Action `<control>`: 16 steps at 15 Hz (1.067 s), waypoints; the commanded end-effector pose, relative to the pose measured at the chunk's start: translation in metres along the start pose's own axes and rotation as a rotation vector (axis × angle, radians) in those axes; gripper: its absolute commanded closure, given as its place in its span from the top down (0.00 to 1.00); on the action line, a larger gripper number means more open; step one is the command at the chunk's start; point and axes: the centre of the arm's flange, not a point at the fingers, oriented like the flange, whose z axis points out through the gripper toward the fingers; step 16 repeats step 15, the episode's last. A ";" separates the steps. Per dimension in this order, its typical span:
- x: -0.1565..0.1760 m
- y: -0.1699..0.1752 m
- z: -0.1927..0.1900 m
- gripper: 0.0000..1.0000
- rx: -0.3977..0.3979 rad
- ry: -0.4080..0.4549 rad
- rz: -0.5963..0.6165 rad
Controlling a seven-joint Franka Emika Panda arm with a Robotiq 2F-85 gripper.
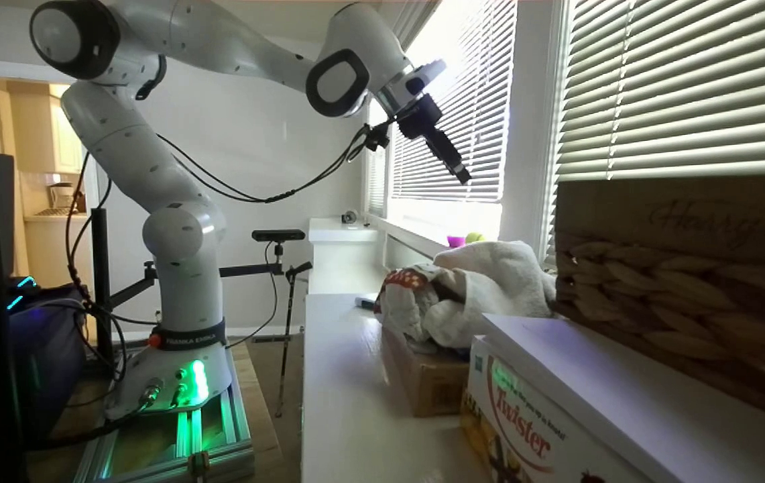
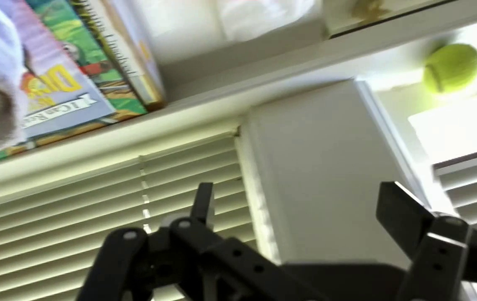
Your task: Use the white and red towel to wipe the mirror then place it back on the box.
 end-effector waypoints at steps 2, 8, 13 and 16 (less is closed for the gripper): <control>-0.029 -0.077 -0.031 1.00 0.135 -0.149 -0.131; -0.048 -0.101 -0.023 1.00 0.136 -0.267 -0.203; -0.047 -0.098 -0.021 1.00 0.129 -0.268 -0.194; -0.047 -0.098 -0.021 1.00 0.129 -0.268 -0.194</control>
